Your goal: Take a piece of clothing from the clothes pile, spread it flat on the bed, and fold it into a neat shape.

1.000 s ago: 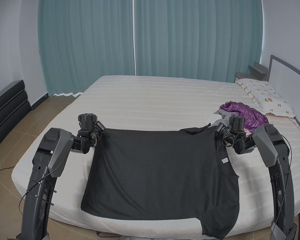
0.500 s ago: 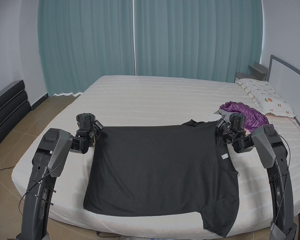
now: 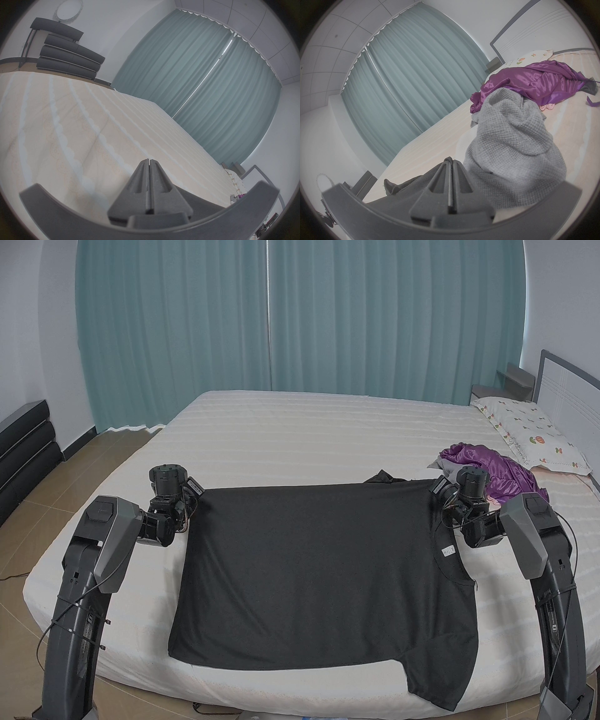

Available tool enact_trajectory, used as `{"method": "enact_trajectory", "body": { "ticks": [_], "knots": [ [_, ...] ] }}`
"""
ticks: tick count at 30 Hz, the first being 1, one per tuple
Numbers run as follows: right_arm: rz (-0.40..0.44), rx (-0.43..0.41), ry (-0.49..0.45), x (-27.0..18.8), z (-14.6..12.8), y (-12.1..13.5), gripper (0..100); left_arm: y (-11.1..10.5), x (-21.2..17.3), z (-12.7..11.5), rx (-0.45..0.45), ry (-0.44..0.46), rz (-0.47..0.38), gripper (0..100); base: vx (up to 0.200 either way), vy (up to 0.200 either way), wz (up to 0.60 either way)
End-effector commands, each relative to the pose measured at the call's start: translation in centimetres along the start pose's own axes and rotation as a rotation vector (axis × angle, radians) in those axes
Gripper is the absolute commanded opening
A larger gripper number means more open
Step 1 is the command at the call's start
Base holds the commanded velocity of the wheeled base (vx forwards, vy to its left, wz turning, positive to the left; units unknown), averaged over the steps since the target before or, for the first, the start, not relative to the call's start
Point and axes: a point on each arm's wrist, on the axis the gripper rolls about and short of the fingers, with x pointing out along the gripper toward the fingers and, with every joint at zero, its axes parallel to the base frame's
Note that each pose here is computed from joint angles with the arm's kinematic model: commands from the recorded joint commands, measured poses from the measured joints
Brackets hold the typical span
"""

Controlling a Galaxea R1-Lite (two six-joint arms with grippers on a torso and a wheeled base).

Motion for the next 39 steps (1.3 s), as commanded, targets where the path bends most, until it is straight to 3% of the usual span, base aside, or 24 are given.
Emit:
{"method": "enact_trajectory", "body": {
  "ticks": [1, 7, 14, 31, 32, 33, 36, 39],
  "knots": [
    [-0.007, -0.001, -0.014, 0.1, -0.1, -0.1, 0, 0.1, 0.0, 0.0, 0.001, -0.002, 0.001, 0, 0.000, 0.000, 0.00],
    [0.009, 0.004, -0.058, 0.0, -0.1, 0.6, 0, -0.2, -0.1, 0.2, 0.001, -0.009, 0.001, 0, 0.000, 0.000, 0.00],
    [-0.014, -0.010, -0.008, 0.2, -1.9, 0.0, 0, 0.1, 0.1, -0.2, 0.005, -0.004, 0.004, 0, 0.000, 0.000, 0.00],
    [-0.036, -0.021, 0.040, 0.5, -3.5, -1.1, 0, 0.7, 0.4, -1.9, 0.016, 0.034, 0.016, 0, 0.000, 0.000, 0.00],
    [-0.036, -0.021, 0.040, 0.5, -3.5, -1.1, 100, 0.7, 0.4, -1.9, 0.016, 0.034, 0.016, 0, 0.000, 0.000, 0.00],
    [-0.036, -0.021, 0.040, 0.5, -3.5, -1.2, 100, 0.8, 0.4, -1.9, 0.017, 0.034, 0.018, 100, 0.000, 0.000, 0.00],
    [-0.028, -0.020, 0.032, 0.4, -3.1, -0.9, 100, 0.8, 0.4, -1.9, 0.017, 0.032, 0.020, 100, 0.000, 0.000, 0.00],
    [-0.026, -0.012, 0.008, -0.3, -1.0, -0.2, 100, 0.7, -0.2, -0.9, 0.016, 0.031, 0.035, 100, 0.000, 0.000, 0.00]
  ]
}}
